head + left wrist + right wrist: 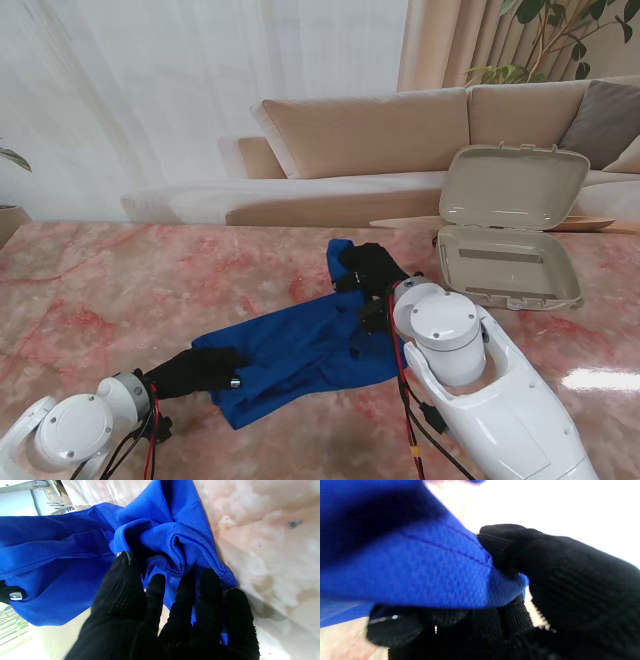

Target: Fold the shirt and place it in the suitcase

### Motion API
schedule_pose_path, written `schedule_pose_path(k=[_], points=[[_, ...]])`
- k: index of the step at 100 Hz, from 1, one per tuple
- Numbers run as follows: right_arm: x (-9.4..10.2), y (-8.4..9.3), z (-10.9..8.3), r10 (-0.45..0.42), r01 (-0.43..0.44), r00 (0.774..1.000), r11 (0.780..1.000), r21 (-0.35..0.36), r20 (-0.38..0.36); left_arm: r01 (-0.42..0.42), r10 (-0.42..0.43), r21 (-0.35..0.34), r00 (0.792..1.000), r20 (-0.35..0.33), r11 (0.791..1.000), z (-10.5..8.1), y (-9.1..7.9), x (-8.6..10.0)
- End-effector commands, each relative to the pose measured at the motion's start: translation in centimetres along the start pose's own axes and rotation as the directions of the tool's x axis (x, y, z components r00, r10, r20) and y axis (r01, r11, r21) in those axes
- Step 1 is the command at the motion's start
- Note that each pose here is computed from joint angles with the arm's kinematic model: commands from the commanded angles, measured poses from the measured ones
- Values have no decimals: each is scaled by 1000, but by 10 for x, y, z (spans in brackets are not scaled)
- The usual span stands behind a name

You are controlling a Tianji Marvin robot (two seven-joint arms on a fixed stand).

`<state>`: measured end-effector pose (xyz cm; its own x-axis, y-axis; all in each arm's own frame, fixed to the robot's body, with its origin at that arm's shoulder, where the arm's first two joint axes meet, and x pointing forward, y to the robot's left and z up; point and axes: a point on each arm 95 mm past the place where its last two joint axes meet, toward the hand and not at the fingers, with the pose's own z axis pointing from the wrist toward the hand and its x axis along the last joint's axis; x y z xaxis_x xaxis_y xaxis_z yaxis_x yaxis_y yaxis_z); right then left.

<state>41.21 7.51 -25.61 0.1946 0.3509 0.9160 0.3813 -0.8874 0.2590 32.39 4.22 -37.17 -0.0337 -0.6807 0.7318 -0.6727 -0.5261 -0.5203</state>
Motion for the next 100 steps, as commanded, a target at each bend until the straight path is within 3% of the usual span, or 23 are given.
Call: schedule_pose_path(k=[1,36,100], points=[[1,-12,2,24,-23,1000,999,39,-7,34,-31,-50,998,59,998,0,23,-21],[-3,-42,8,62,-57,997,989,134,-35,35,-36,14,997,68,999,-1,18,-19],[-14,-97,16,102,-84,993,958,276,-53,41,-43,27,997,61,999,1,16,-18]])
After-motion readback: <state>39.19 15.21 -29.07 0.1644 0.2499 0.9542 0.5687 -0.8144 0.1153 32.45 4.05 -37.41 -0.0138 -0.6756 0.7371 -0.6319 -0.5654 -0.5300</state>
